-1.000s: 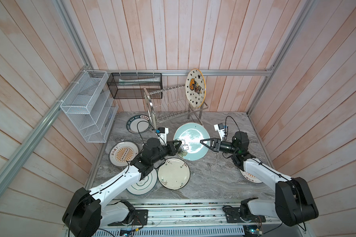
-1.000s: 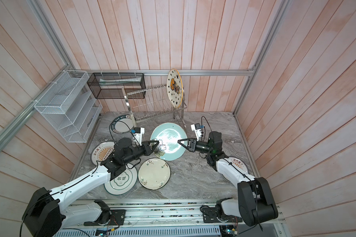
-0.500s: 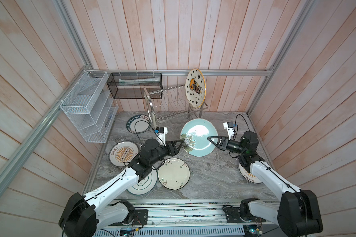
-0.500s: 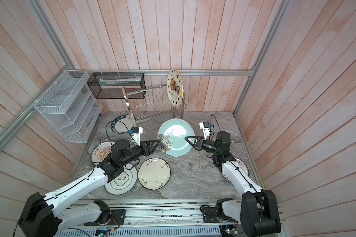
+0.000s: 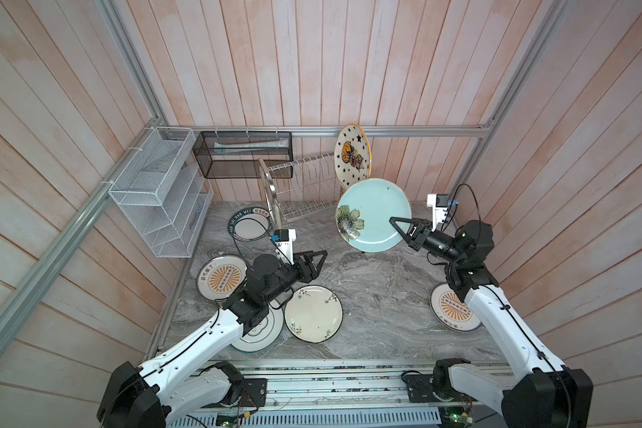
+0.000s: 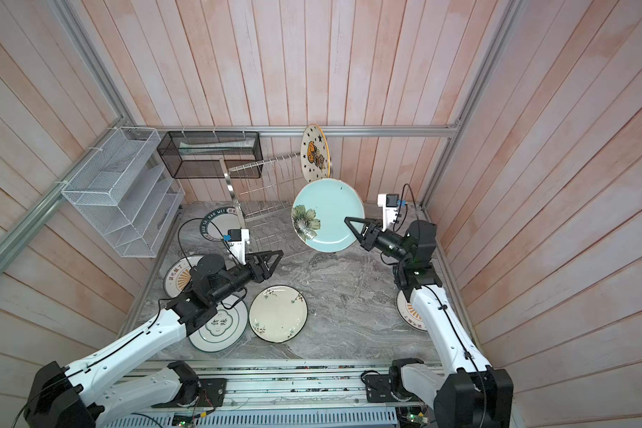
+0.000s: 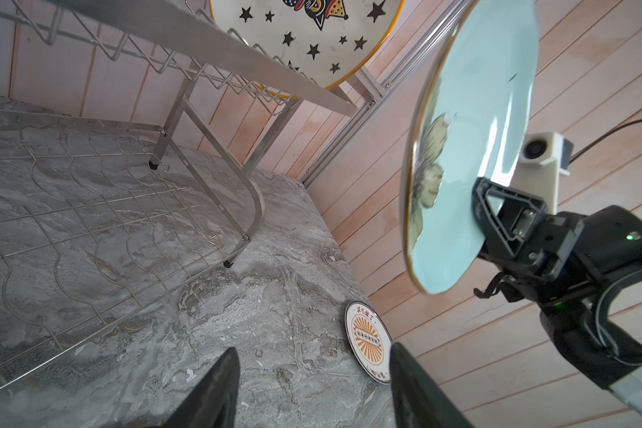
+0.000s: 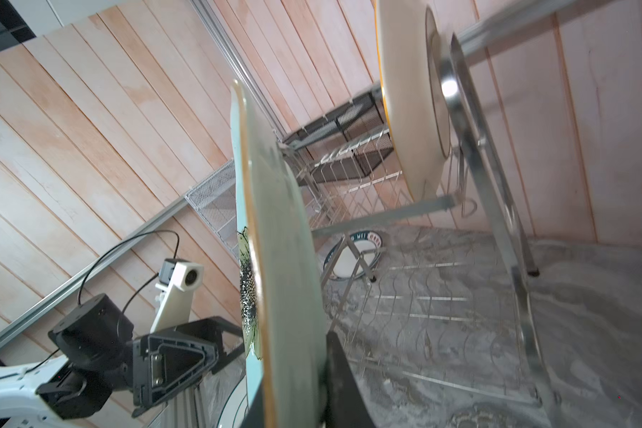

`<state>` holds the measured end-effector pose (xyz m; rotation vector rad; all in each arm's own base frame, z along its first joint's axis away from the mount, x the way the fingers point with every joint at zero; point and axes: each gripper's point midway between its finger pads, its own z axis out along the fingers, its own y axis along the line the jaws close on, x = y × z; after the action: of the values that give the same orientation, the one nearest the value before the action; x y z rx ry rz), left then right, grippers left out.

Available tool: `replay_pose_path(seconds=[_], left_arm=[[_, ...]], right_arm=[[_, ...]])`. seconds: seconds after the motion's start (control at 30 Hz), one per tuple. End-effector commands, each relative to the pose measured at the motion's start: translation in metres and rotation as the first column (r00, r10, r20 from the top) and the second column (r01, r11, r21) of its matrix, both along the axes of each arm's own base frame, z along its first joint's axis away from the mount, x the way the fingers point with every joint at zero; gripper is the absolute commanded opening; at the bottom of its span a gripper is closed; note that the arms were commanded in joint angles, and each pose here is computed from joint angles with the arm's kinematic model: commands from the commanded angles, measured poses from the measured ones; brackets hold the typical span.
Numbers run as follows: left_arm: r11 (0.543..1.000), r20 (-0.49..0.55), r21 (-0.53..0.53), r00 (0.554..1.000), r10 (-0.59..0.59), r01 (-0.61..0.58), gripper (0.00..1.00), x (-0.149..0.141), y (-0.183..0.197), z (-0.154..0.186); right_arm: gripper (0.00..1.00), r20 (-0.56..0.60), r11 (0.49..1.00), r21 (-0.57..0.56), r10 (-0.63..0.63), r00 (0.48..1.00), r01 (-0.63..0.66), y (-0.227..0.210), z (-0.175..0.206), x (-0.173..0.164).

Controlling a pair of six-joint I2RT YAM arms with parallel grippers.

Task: Load plates into a dish rack
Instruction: Place the plate on the dish rack.

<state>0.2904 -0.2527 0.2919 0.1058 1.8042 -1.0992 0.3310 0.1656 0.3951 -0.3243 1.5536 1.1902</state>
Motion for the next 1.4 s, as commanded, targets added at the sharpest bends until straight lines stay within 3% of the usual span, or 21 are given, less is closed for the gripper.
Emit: replay_pose_path(seconds=[0.0, 0.47, 0.77, 1.07, 1.37], left_arm=[[1.000, 0.036, 0.004, 0.999, 0.013, -0.013, 0.66, -0.003, 0.003, 0.002], [0.999, 0.055, 0.020, 0.998, 0.035, -0.036, 0.68, -0.015, 0.008, 0.008], [0.997, 0.062, 0.031, 0.996, 0.065, -0.067, 0.69, -0.017, 0.016, 0.011], [0.996, 0.074, 0.045, 0.994, 0.077, -0.080, 0.69, -0.015, 0.018, 0.012], [0.995, 0.063, 0.057, 0.995, 0.082, -0.085, 0.69, -0.014, 0.018, 0.008]], right_arm=[[0.00, 0.217, 0.989, 0.073, -0.143, 0.966, 0.130, -0.014, 0.074, 0.009], [0.00, 0.365, 0.962, 0.113, -0.271, 0.891, 0.247, 0.018, 0.152, 0.089], [0.00, 0.381, 0.923, 0.073, -0.376, 0.845, 0.378, 0.048, 0.163, 0.138], [0.00, 0.404, 0.826, 0.014, -0.520, 0.752, 0.563, 0.077, 0.166, 0.157], [0.00, 0.412, 0.763, -0.067, -0.566, 0.714, 0.643, 0.098, 0.152, 0.171]])
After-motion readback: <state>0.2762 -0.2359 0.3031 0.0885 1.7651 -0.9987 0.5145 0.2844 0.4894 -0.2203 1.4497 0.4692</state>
